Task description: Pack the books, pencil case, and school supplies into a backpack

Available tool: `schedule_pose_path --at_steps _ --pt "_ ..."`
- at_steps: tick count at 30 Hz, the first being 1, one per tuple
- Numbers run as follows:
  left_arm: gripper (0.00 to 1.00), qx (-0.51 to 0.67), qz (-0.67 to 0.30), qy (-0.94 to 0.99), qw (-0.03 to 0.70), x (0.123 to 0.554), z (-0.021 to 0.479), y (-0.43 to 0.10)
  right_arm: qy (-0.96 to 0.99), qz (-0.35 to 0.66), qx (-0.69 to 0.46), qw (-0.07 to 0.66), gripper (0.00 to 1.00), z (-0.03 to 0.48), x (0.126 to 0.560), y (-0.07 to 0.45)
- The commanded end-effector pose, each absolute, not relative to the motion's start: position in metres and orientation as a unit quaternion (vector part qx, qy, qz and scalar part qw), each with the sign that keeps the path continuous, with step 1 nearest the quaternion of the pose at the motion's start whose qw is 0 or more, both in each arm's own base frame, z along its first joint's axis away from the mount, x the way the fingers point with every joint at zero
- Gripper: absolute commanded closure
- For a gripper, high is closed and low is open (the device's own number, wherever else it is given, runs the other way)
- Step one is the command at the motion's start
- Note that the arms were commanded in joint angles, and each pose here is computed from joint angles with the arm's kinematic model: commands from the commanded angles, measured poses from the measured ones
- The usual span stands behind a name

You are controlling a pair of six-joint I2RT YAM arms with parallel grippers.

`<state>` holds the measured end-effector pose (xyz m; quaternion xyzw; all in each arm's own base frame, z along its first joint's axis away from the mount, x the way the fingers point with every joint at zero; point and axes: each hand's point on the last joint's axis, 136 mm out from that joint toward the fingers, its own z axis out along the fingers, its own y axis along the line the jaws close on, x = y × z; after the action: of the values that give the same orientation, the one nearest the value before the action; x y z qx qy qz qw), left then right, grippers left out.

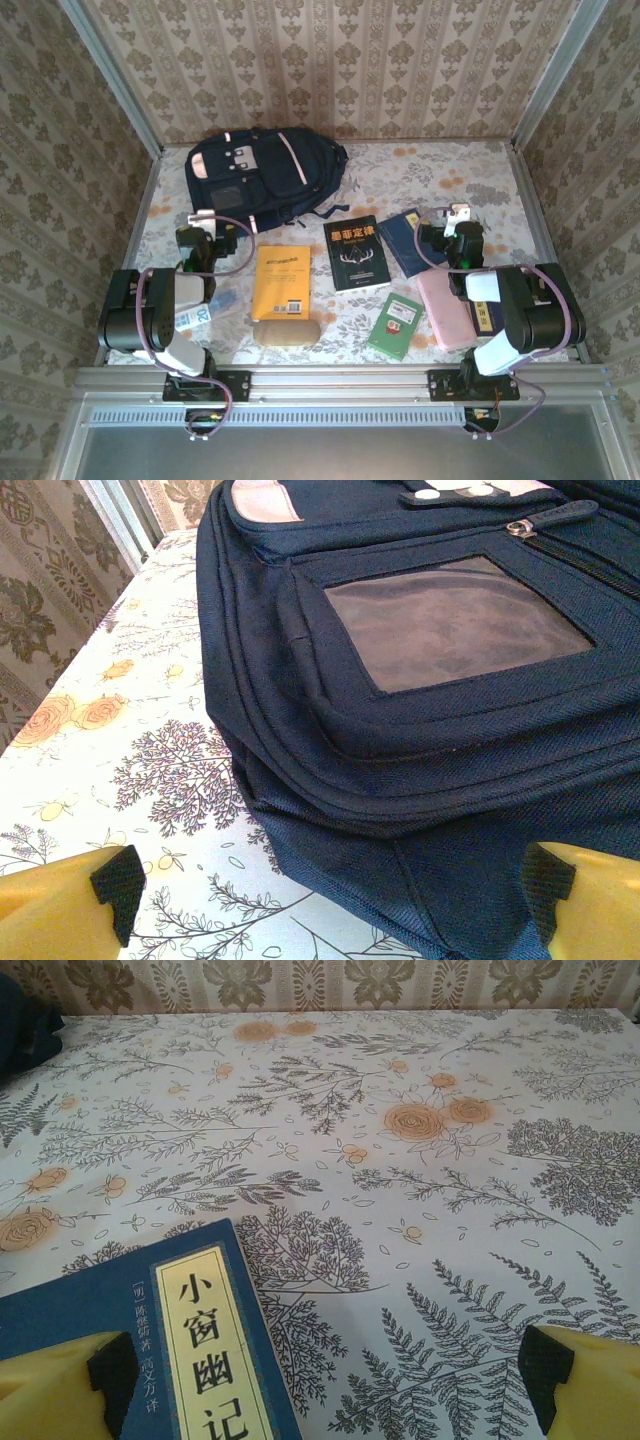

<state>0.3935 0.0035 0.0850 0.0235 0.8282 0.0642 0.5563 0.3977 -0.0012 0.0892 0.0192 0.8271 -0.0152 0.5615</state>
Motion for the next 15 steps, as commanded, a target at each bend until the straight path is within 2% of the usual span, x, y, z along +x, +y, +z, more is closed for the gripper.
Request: schedule_pose_path --at_steps 1,4,8,11,15 --pt "0.00 0.013 0.060 0.818 0.572 0.398 0.096 0.006 0.822 -0.011 0.013 0.569 0.00 0.097 0.402 0.000" --pt "0.00 0.012 0.064 0.816 0.575 0.397 0.103 0.007 0.819 -0.011 0.014 0.573 0.00 0.098 0.400 -0.001" --pt "0.00 0.014 0.080 0.810 0.581 0.385 0.142 0.005 0.821 -0.004 -0.017 0.570 0.00 0.119 0.397 0.012" --pt "0.00 0.038 0.052 0.793 0.605 0.371 0.196 -0.016 0.812 -0.008 -0.053 0.581 0.00 0.156 0.394 0.032" --pt "0.00 0.055 -0.015 0.769 0.637 0.342 0.251 -0.058 0.765 0.047 -0.070 0.639 0.00 0.219 0.378 0.083"
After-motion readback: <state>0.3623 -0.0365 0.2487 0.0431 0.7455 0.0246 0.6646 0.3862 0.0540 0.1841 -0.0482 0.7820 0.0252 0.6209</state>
